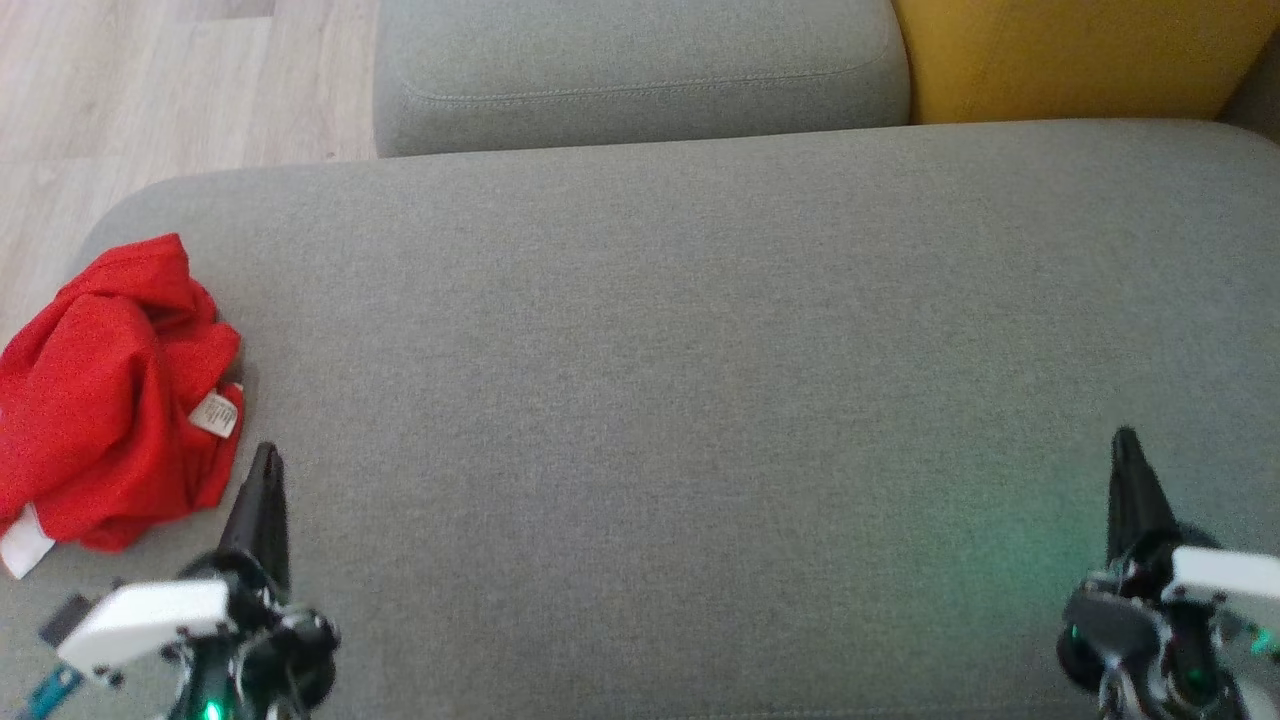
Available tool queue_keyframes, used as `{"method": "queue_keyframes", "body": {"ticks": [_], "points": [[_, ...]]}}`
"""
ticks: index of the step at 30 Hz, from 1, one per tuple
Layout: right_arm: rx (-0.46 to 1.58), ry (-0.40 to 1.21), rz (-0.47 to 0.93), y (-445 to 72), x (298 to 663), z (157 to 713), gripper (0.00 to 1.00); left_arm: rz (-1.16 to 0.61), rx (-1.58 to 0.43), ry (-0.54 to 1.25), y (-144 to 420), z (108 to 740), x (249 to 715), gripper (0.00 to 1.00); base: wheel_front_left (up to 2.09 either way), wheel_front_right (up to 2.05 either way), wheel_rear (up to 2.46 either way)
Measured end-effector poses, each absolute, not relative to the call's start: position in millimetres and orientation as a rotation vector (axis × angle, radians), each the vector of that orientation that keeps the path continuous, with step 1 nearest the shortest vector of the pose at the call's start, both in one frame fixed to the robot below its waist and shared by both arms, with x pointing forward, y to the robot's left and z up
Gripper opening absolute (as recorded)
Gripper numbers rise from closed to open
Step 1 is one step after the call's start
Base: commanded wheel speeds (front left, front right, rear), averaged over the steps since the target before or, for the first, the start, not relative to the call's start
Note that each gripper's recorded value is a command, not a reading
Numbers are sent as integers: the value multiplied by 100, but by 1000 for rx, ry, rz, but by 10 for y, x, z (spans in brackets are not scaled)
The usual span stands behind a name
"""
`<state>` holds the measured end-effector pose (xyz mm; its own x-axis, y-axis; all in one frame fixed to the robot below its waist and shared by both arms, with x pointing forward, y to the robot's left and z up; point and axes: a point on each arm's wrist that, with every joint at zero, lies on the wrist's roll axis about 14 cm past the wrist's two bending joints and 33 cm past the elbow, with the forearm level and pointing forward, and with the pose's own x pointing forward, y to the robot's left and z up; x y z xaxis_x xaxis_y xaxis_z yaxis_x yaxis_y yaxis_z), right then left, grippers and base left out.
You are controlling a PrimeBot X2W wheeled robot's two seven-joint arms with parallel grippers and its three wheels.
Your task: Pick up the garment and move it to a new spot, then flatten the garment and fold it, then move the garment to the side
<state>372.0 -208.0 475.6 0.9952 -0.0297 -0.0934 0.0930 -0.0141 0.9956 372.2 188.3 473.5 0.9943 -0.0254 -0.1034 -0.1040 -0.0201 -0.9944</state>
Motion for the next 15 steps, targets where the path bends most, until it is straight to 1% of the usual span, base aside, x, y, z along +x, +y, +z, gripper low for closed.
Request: {"method": "queue_keyframes", "body": {"ticks": [5,15], "points": [[1588,120,-176,-2076,3539,4449,100,149,-1602,180,1857,4400,3522,100,0,0,0],[1571,111,-157,-2029,3576,4506,100,134,-1593,168,1806,4455,3561,100,0,0,0]]}}
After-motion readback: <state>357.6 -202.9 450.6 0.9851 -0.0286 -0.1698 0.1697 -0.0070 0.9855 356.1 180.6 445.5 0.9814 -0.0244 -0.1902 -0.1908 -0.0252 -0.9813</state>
